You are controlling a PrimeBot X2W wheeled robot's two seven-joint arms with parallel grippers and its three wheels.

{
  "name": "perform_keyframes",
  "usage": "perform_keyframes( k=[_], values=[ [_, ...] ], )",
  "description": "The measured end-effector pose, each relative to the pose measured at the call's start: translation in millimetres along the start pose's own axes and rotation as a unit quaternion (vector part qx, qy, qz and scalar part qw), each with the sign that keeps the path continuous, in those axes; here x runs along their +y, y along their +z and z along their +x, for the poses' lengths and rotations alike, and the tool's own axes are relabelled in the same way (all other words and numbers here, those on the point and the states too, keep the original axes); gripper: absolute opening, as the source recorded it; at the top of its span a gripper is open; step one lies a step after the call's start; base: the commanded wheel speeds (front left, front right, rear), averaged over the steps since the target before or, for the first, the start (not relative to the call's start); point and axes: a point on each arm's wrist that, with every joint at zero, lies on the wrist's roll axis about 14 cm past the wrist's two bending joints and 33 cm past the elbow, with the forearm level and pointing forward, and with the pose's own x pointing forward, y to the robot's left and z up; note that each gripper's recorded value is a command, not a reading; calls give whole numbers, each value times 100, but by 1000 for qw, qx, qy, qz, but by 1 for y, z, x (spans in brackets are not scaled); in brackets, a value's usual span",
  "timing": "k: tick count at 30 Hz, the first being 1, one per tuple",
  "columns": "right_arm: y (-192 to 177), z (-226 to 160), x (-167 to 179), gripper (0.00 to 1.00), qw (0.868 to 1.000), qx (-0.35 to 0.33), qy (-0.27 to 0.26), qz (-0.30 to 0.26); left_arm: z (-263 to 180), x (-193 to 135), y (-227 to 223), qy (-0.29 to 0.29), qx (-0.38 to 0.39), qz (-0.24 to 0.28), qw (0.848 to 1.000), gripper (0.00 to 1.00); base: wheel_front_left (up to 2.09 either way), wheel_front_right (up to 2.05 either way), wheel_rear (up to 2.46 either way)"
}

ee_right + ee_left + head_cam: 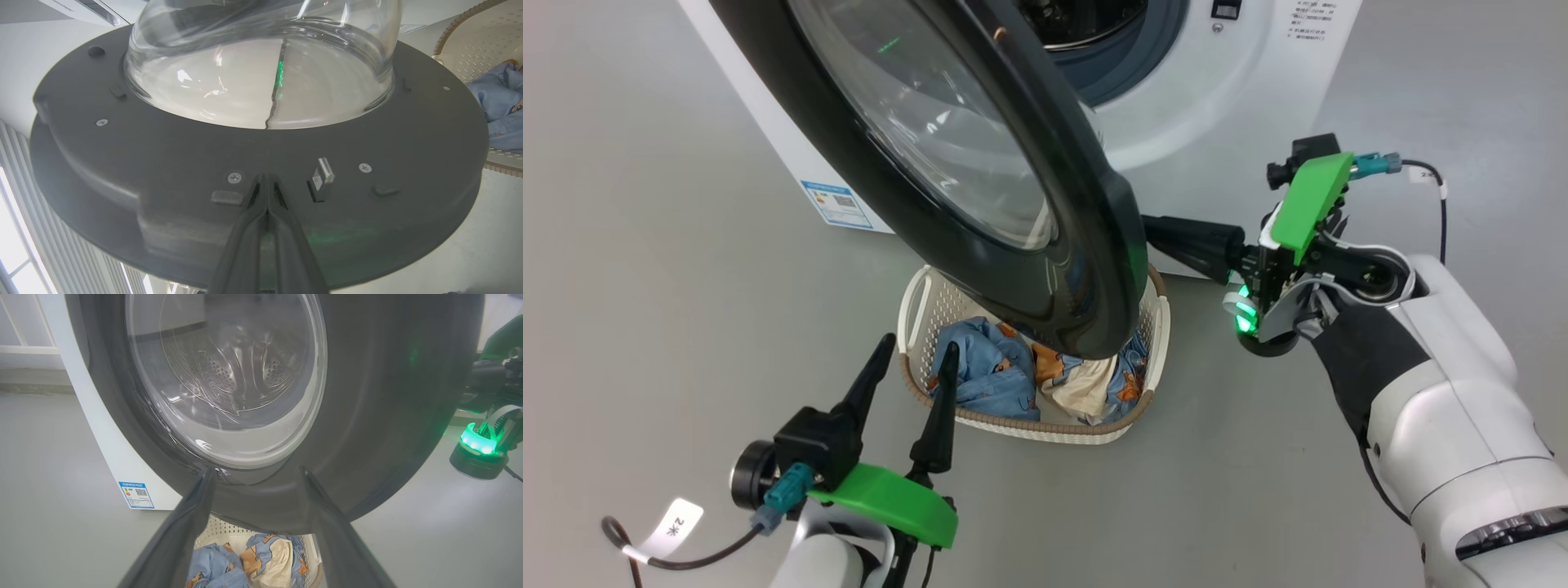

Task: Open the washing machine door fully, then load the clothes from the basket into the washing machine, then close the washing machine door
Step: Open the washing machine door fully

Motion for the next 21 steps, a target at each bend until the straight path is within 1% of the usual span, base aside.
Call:
perform_keyframes(
  k=[12, 17, 21],
  values=[
    [-37, 14, 1, 0, 999, 45, 6, -2, -7, -2, 3, -2, -3, 4, 1000, 100, 0, 0, 0],
    [-52, 21, 3, 0, 998, 65, 0, -19, -13, -1, 1, 1, 0, 3, 1000, 100, 0, 0, 0],
    [-64, 24, 1, 0, 997, 81, 2, -17, -14, 1, 3, 3, -3, 4, 1000, 100, 0, 0, 0]
  ],
)
